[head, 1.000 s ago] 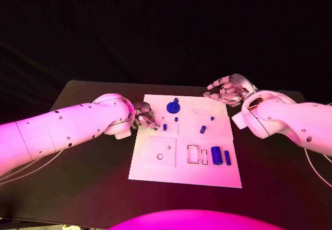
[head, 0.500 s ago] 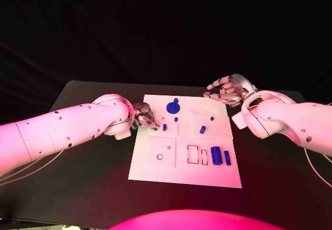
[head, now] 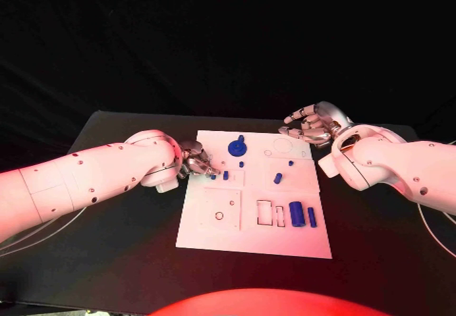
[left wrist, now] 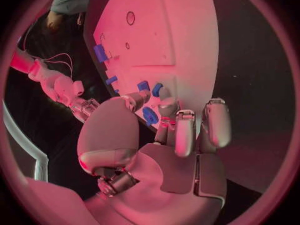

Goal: Assemble the parts on the task board

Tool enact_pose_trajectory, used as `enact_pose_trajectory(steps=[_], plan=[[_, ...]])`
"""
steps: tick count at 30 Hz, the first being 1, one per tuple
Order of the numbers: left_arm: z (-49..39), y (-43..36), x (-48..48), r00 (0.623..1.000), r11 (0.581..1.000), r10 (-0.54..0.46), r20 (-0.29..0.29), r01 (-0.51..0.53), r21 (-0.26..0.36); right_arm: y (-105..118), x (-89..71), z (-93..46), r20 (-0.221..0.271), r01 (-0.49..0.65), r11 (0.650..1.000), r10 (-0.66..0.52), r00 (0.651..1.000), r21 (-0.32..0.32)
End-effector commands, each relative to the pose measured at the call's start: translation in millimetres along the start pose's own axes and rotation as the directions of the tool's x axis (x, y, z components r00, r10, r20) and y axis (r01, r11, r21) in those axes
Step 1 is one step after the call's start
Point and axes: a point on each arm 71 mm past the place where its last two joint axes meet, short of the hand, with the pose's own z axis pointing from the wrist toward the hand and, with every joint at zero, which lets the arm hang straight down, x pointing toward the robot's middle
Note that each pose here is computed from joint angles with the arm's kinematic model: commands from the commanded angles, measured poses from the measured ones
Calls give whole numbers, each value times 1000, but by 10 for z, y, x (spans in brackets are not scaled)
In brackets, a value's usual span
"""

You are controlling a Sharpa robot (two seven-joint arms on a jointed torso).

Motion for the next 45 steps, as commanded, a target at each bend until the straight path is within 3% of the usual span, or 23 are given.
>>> enact_pose_trajectory(steps=[1,12,18,24,25,29,32,37,45], plan=[[-1,14,-15,1000,1000,-22,16,22,-7,14,6,-3,-4,7,1000,-7,1000,-18],[-55,36,-64,998,999,-47,29,47,5,12,3,-4,-2,7,1000,-7,1000,-18],[-130,-38,-134,991,989,-124,46,120,88,9,0,-3,0,7,1000,-7,1000,-19],[-220,-188,-256,973,971,-149,175,111,210,-6,-12,1,3,9,1000,-9,1000,-15],[-234,-247,-289,964,962,-146,223,86,258,-12,-16,3,5,10,1000,-10,1000,-14],[-244,-410,-318,943,920,-131,306,1,393,-19,-21,4,7,11,1000,-11,1000,-14],[-235,-518,-300,930,885,-94,355,-86,458,-19,-13,1,4,11,1000,-11,1000,-16],[-176,-634,-221,919,848,-4,394,-206,489,-15,4,-6,0,9,1000,-9,1000,-19],[-20,-723,-111,901,816,155,404,-347,461,-4,23,-9,-4,8,1000,-8,1000,-22]])
